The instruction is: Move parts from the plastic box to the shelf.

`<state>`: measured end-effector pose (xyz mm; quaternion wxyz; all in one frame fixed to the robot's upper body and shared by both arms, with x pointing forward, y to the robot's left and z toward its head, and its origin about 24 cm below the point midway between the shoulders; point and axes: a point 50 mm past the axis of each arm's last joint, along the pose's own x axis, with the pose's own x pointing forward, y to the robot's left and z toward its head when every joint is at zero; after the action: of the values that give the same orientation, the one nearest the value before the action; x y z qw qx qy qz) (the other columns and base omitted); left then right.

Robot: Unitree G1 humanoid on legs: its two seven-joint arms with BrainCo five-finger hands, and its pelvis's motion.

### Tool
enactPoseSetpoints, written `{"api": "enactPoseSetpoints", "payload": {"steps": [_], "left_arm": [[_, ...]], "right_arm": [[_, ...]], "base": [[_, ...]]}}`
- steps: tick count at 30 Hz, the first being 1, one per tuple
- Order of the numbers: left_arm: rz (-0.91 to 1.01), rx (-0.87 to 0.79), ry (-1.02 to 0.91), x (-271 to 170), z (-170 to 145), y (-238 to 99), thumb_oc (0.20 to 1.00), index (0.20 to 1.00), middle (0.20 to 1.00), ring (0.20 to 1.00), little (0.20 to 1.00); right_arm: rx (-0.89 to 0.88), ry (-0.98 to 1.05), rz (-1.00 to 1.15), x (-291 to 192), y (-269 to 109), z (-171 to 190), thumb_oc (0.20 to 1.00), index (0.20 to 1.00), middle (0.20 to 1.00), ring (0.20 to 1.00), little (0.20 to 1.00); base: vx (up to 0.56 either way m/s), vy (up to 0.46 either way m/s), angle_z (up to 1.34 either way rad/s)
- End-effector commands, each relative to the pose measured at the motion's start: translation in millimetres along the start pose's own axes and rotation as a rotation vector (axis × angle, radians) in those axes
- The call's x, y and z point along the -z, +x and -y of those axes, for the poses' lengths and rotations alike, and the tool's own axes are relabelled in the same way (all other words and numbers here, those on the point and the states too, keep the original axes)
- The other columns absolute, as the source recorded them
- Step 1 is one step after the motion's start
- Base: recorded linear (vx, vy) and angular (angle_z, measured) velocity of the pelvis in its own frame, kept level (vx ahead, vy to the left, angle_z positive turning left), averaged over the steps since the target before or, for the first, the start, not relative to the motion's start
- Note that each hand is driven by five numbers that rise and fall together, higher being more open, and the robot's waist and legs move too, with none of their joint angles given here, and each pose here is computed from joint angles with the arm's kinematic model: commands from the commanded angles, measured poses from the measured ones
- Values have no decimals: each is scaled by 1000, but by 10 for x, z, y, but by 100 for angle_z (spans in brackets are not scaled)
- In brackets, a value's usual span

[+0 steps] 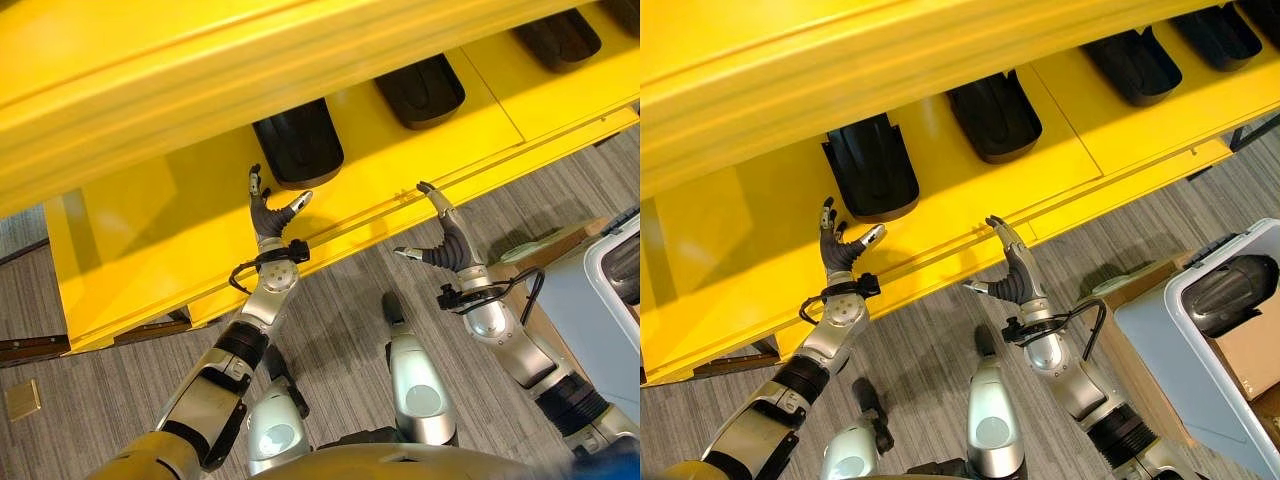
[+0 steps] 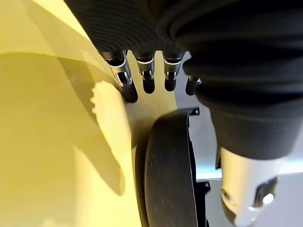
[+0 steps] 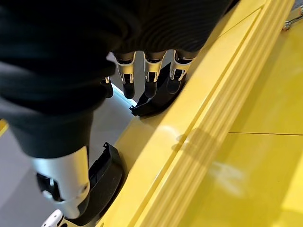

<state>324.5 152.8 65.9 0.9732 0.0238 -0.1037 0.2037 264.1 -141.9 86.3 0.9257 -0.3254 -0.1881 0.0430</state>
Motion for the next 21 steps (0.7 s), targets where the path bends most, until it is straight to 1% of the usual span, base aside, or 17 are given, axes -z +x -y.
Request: {"api": "enactPoseSetpoints", "payload": {"steps": [1, 5, 9, 10, 13, 15, 18, 21], "left_arm": [[-23, -33, -1, 73, -31, -74, 1000, 1000, 1000, 1000, 1000], [-93, -43, -25, 146, -19, -115, 1000, 1000, 1000, 1000, 1000], [-113, -133, -18, 196, -29, -185, 1000, 1000, 1000, 1000, 1000], [-113, -257, -30, 217, -108, -206, 1000, 1000, 1000, 1000, 1000], [-71, -374, -15, 196, -211, -208, 1000, 1000, 1000, 1000, 1000], [-51, -402, 0, 177, -244, -205, 1000, 1000, 1000, 1000, 1000], [-56, -387, 5, 201, -299, -231, 1000, 1000, 1000, 1000, 1000], [-70, -373, 29, 291, -426, -363, 1000, 1000, 1000, 1000, 1000]], "right_arm": [[61, 64, 80, -162, 8, 1, 1000, 1000, 1000, 1000, 1000], [66, 64, 77, -158, 1, -4, 1000, 1000, 1000, 1000, 1000], [72, 77, 85, -168, -11, -8, 1000, 1000, 1000, 1000, 1000], [73, 91, 88, -180, -17, -14, 1000, 1000, 1000, 1000, 1000], [78, 100, 76, -184, -32, -47, 1000, 1000, 1000, 1000, 1000], [81, 109, 54, -156, -60, -64, 1000, 1000, 1000, 1000, 1000], [88, 113, 27, -108, -129, -78, 1000, 1000, 1000, 1000, 1000], [128, 106, 15, -69, -214, -50, 1000, 1000, 1000, 1000, 1000]], "base": [[11, -18, 4], [0, 0, 0], [9, -19, 0], [28, -38, 2], [25, -50, 3], [27, -45, 6], [71, -31, 13], [108, -16, 20]]}}
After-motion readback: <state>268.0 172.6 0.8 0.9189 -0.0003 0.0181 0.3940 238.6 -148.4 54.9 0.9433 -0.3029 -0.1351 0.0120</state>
